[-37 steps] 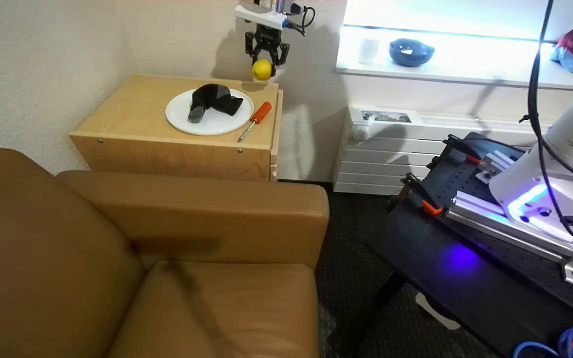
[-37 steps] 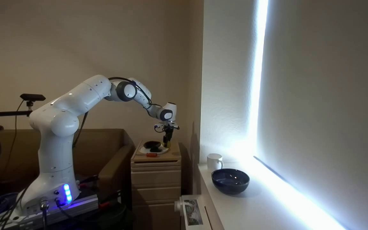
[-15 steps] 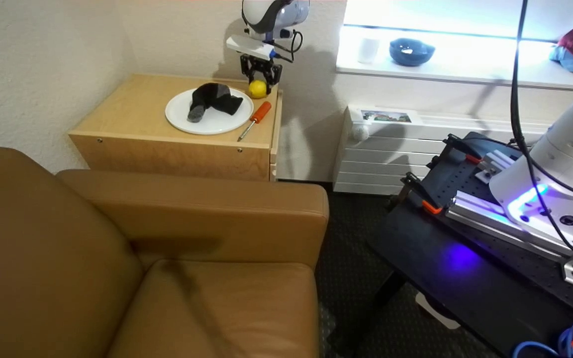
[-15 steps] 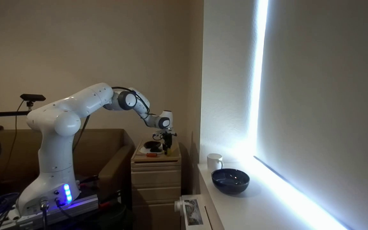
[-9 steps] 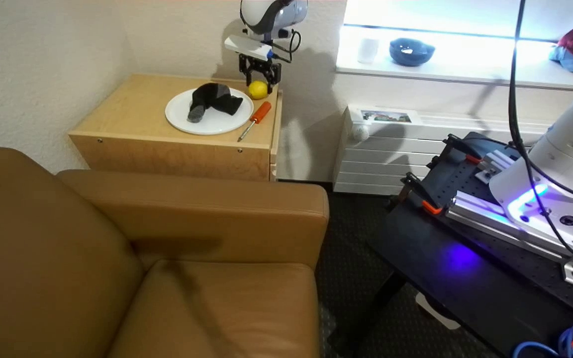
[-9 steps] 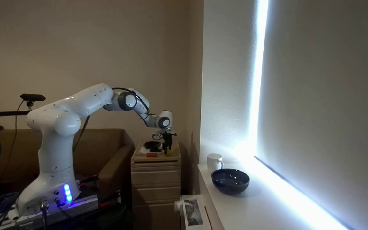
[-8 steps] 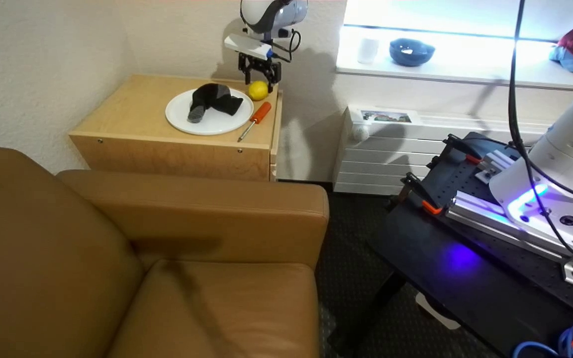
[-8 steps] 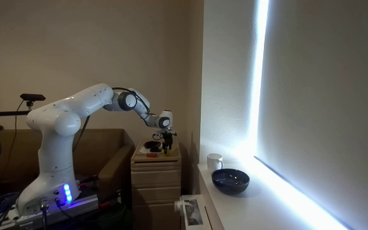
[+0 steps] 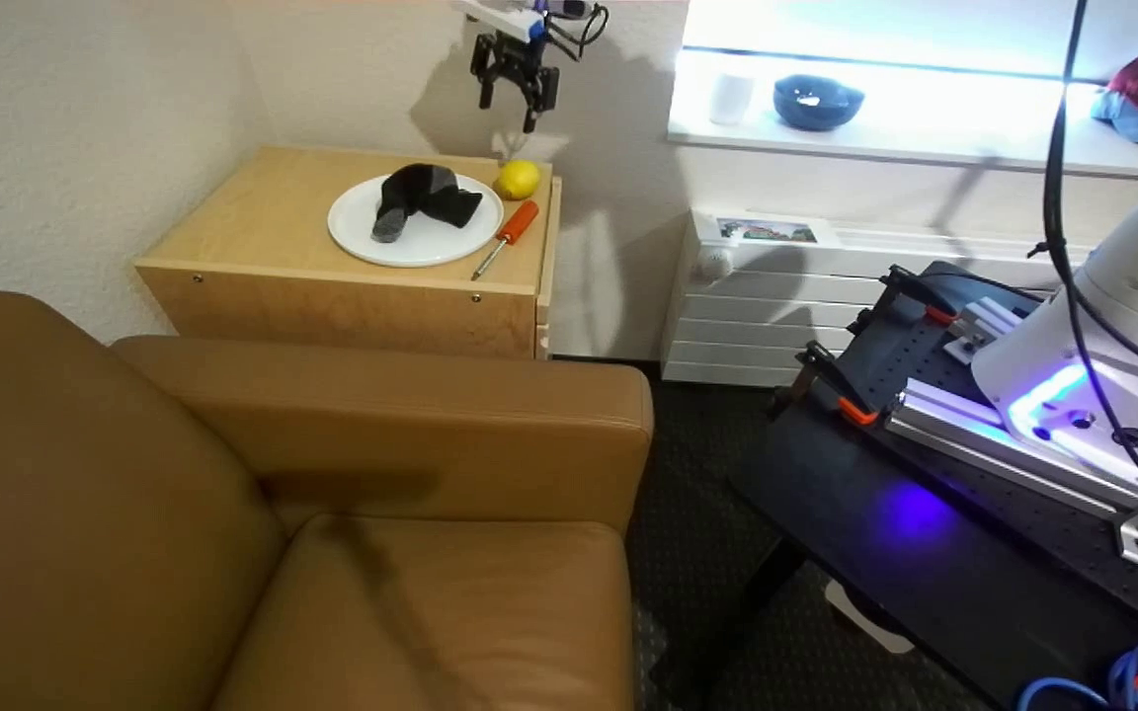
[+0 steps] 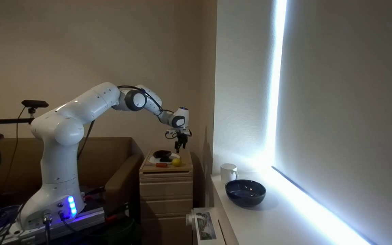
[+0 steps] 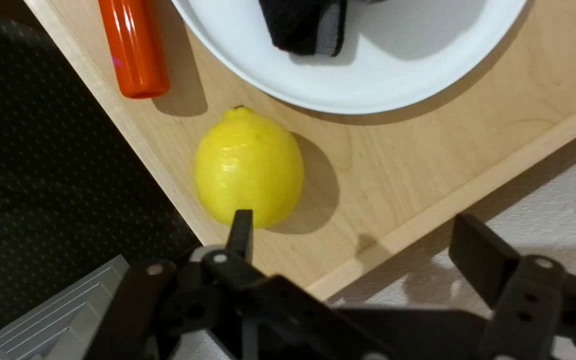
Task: Remove the lemon from the bowl and place it on the nightstand
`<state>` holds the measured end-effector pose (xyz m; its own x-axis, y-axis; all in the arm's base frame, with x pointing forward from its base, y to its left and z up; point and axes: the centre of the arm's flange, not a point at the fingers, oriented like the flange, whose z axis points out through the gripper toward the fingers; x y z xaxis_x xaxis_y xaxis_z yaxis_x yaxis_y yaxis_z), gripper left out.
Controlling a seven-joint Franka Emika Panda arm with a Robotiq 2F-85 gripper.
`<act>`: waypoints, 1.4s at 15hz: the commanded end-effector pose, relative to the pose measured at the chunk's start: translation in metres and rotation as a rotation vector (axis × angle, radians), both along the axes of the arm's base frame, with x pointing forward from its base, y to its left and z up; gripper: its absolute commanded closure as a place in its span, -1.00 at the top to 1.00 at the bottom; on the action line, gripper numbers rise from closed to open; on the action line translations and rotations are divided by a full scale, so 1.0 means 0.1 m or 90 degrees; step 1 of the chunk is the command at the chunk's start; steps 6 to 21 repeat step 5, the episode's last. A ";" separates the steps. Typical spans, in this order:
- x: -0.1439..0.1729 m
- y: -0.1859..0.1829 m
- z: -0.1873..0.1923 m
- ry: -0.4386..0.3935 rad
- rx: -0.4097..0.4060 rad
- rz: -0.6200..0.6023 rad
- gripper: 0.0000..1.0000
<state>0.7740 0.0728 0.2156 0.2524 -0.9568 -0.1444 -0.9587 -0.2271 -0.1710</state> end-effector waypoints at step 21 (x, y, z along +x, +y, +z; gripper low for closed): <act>-0.24 -0.05 1.01 -0.051 0.109 0.057 1.00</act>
